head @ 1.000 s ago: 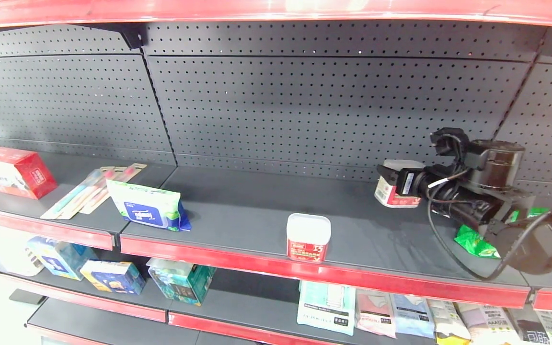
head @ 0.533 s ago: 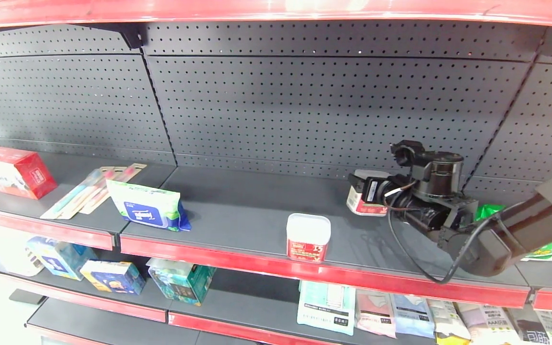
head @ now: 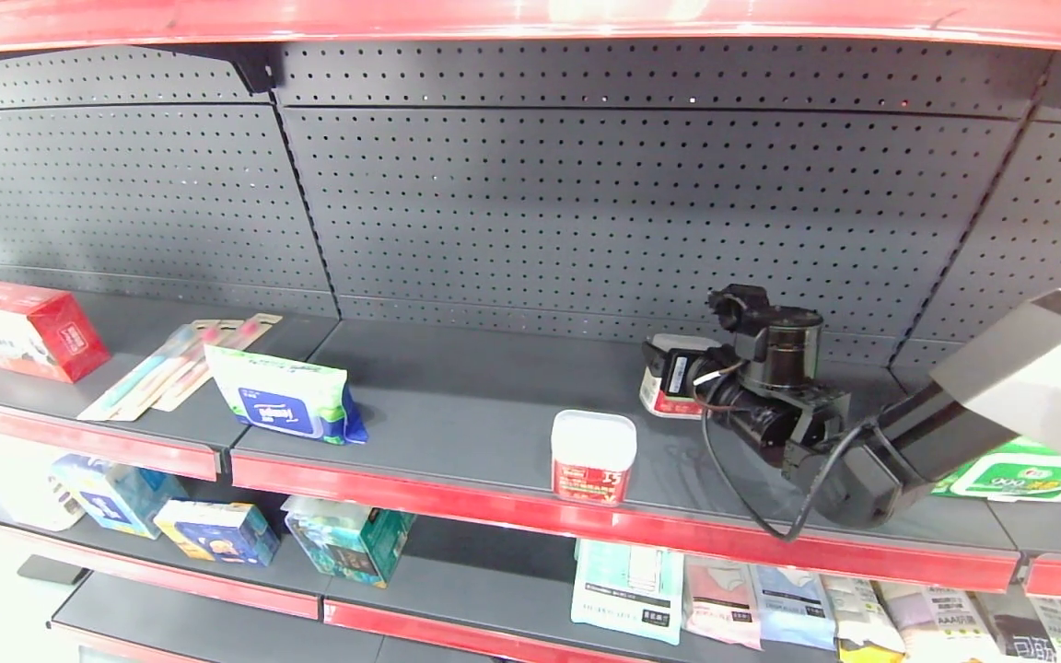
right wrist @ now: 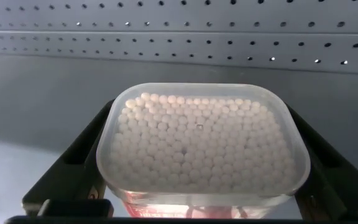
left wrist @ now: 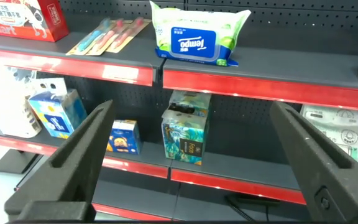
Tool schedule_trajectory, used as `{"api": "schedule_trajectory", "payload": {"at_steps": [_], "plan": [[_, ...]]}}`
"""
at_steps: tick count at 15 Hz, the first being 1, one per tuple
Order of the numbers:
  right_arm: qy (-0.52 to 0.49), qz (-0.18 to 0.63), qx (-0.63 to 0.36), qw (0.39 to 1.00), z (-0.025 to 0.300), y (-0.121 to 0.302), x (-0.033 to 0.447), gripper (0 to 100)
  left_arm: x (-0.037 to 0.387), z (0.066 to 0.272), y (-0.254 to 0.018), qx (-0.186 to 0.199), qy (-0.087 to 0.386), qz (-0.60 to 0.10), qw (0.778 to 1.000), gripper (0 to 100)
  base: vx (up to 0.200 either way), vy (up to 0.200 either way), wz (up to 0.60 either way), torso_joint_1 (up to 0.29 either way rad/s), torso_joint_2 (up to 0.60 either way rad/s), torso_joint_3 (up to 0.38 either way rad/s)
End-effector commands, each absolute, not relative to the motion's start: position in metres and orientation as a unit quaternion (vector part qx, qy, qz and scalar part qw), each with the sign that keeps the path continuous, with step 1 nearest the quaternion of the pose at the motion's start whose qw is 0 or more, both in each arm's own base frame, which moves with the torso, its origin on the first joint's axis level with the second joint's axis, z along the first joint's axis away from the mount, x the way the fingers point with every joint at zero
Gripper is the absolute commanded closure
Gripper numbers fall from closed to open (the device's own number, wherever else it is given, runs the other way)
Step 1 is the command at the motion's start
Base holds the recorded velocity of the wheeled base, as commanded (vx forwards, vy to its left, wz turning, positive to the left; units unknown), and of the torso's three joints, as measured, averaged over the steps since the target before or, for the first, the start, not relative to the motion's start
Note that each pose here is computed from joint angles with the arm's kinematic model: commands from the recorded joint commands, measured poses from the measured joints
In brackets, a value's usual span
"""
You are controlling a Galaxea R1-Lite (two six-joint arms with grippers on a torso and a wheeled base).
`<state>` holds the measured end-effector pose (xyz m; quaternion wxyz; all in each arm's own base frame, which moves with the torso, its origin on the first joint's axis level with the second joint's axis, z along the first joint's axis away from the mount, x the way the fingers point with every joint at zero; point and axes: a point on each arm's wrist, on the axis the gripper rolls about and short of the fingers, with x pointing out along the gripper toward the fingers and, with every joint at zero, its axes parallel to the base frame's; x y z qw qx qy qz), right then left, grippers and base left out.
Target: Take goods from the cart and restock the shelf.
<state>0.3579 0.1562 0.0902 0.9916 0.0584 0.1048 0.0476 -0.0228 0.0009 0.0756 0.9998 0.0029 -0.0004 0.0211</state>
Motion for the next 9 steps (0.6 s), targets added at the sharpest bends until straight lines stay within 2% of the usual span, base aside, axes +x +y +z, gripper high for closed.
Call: {"api": "schedule_trajectory", "payload": {"at_steps": [1, 9], "plan": [[0.115, 0.049, 0.048, 0.991, 0.076, 0.159, 0.361, 100, -0.023, 0.076, 0.001, 0.003, 0.0, 0.021, 1.0, 0, 0.0, 0.0, 0.0, 0.0, 0.0, 0.0], [0.074, 0.044, 0.031, 0.996, 0.07, 0.159, 0.386, 100, -0.023, 0.076, 0.001, 0.003, -0.001, 0.021, 1.0, 0, 0.0, 0.0, 0.0, 0.0, 0.0, 0.0]]}}
